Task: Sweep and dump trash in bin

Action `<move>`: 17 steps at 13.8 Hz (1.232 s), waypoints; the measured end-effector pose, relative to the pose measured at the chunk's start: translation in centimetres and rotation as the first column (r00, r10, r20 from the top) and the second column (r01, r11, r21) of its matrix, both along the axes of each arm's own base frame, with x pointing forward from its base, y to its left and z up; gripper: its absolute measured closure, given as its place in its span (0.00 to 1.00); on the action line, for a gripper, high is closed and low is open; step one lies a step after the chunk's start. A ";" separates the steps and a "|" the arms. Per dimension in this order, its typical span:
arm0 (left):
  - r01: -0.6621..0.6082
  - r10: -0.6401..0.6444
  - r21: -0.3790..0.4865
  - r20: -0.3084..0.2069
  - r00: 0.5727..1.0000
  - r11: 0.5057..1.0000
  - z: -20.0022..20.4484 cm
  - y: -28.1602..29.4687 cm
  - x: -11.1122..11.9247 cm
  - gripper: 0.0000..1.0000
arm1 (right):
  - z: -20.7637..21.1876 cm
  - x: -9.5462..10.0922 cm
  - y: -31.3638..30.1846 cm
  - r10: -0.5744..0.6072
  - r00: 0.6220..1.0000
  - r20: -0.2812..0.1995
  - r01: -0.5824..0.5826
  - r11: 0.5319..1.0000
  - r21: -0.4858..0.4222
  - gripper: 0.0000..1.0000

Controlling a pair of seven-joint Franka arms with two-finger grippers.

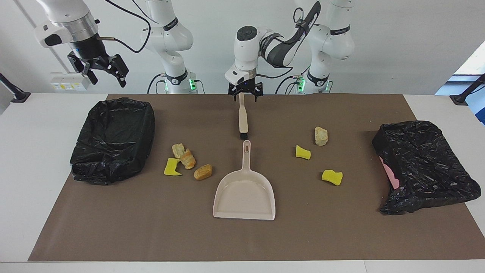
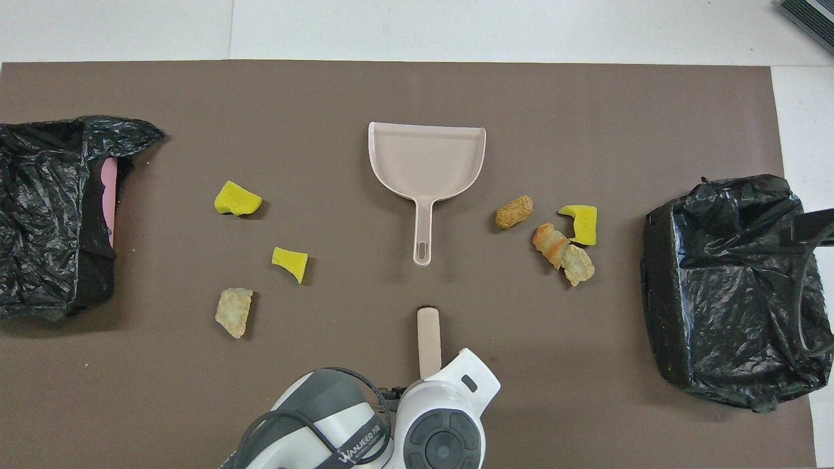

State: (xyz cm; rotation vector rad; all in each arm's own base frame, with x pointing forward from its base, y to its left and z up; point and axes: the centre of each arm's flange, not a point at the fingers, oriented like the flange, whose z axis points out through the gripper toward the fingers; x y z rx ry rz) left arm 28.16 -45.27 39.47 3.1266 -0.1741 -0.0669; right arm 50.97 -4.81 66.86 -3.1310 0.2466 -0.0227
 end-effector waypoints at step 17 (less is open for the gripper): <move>0.005 -0.002 0.068 -0.041 0.999 0.998 -5.7 -1.6 -4.2 0.18 | -5.4 2.8 7.0 0.143 0.989 -0.036 -0.142 0.989 0.035 0.00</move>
